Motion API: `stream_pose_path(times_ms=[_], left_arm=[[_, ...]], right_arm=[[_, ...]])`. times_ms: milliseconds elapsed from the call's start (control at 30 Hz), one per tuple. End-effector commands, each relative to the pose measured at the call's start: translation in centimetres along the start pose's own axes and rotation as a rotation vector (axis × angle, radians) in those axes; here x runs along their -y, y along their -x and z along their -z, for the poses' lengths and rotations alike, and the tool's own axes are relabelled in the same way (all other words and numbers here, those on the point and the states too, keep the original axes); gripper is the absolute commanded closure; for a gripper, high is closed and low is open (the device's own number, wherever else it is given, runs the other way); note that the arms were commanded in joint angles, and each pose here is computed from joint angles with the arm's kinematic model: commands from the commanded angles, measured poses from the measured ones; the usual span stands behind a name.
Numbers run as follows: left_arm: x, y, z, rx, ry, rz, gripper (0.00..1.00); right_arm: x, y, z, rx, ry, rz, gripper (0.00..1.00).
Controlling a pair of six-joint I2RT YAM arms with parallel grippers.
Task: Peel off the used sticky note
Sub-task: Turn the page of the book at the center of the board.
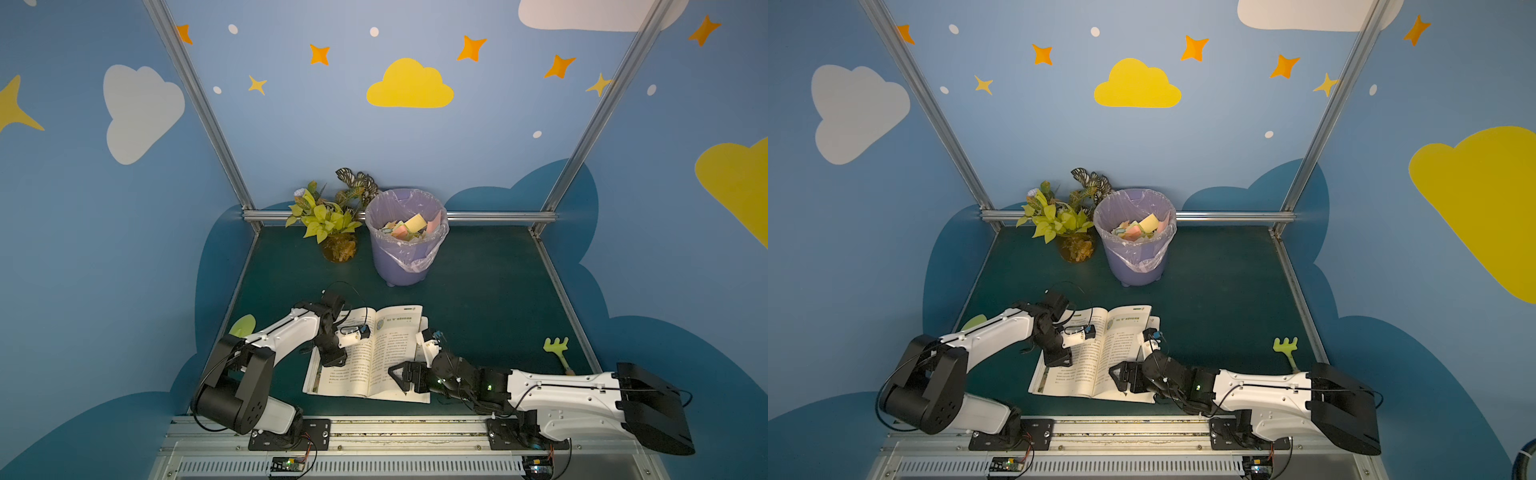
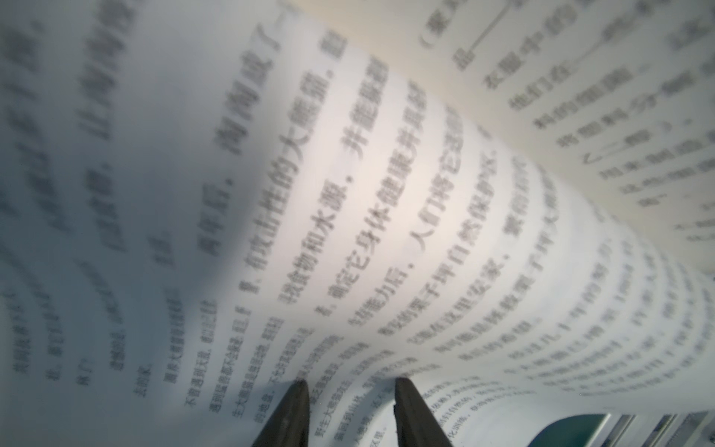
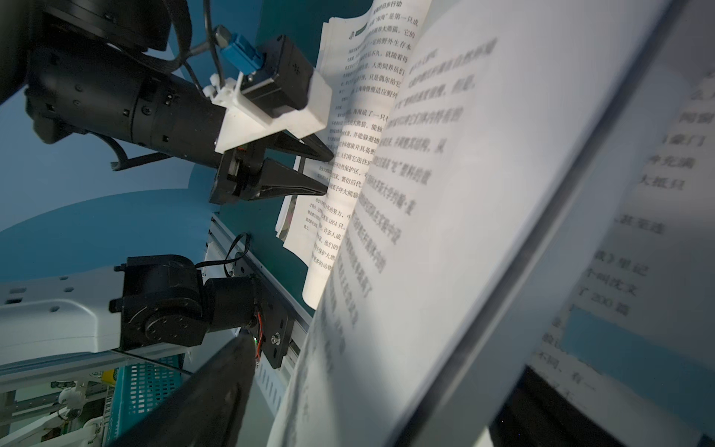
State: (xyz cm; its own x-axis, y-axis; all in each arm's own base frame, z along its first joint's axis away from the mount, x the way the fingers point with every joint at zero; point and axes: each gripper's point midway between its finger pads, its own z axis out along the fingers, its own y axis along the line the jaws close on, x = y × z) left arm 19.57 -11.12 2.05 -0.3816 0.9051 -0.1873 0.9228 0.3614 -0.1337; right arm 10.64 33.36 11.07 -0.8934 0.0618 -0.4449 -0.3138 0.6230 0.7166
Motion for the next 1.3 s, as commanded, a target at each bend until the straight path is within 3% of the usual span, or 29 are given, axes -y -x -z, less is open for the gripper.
stream_pose_path(times_ms=[0,267,500,1033,1267], left_arm=[[0.4,0.3,0.2,0.019,-0.008,0.001,0.60],[0.6,1.1,1.2,0.081,-0.031,0.009,0.60],[0.3,2.3,3.4,0.227,-0.095,0.073,0.61],[-6.9,3.4,12.0,0.582,-0.004,0.380,0.62],[-6.8,3.4,16.0,0.700,0.016,0.403,0.61]], right_arm=[[-1.5,0.6,0.0,0.022,0.027,0.024,0.07],[-4.3,1.5,-0.1,0.038,0.066,0.078,0.07],[-7.7,1.5,-1.9,0.007,0.083,0.154,0.07],[-11.7,-0.6,-8.5,-0.127,0.097,0.226,0.06],[-11.7,-2.2,-11.7,-0.191,0.086,0.219,0.06]])
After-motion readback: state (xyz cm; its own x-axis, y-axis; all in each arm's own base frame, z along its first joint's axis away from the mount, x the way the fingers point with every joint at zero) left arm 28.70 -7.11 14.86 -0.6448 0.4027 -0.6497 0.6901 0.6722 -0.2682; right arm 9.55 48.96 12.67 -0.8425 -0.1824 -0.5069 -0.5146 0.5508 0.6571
